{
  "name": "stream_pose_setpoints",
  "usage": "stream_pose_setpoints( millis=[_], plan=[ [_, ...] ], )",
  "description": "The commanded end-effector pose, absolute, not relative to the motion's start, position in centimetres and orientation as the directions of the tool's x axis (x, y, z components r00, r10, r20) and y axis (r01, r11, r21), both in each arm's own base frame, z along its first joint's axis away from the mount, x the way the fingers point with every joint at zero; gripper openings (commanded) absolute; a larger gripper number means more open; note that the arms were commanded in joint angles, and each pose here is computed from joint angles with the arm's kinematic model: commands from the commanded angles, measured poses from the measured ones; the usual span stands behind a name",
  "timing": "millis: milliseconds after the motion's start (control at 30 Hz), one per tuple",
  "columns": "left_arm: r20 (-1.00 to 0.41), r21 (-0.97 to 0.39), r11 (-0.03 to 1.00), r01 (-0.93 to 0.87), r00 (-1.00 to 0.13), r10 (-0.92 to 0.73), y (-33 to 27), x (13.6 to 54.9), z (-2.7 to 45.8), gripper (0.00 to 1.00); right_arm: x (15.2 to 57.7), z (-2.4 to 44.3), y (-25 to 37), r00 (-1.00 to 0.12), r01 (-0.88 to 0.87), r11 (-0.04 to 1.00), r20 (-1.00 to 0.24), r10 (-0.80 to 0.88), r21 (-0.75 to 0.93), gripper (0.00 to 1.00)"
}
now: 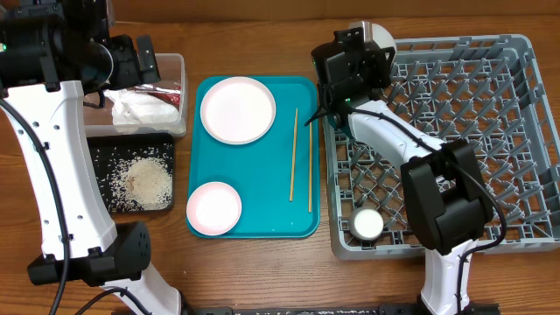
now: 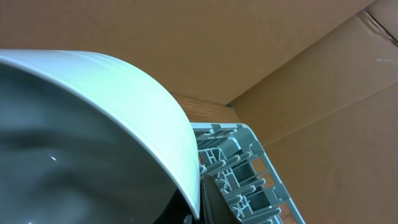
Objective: Sort waste into correct bins and load items into the dishwasher
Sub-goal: 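Place the white bowl upright at the rack's back edge with the right gripper, then move the right gripper to the pink bowl and grasp it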
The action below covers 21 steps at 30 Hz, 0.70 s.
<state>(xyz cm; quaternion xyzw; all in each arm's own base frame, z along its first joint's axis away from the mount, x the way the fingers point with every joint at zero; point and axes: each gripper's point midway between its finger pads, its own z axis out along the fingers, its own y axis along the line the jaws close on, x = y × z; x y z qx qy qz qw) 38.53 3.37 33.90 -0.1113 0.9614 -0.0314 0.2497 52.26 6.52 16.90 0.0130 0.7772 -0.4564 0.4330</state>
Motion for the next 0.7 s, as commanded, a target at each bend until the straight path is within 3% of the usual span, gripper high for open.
stream_pose_setpoints(
  millis=[0, 167, 433, 667],
  plan=[
    [-0.489, -0.126, 0.972, -0.198, -0.840, -0.235, 3.4, 38.5, 34.5, 1.00, 51.9, 14.7, 7.4, -0.655, 0.383, 0.556, -0.641, -0.400, -0.738, 0.04],
    [-0.489, -0.126, 0.972, -0.198, -0.840, -0.235, 3.4, 38.5, 34.5, 1.00, 51.0, 15.1, 9.5, -0.643, 0.380, 0.541, -0.635, -0.428, -0.750, 0.13],
    [-0.489, -0.126, 0.972, -0.198, -0.840, -0.235, 3.4, 38.5, 34.5, 1.00, 49.5, 14.1, 12.0, -0.676, 0.275, 0.507, -0.540, -0.502, -0.817, 0.70],
    [-0.489, -0.126, 0.972, -0.198, -0.840, -0.235, 3.4, 38.5, 34.5, 1.00, 48.6, 15.5, 15.1, -0.627, 0.246, 0.553, -0.566, -0.536, -0.796, 0.83]
  ],
)
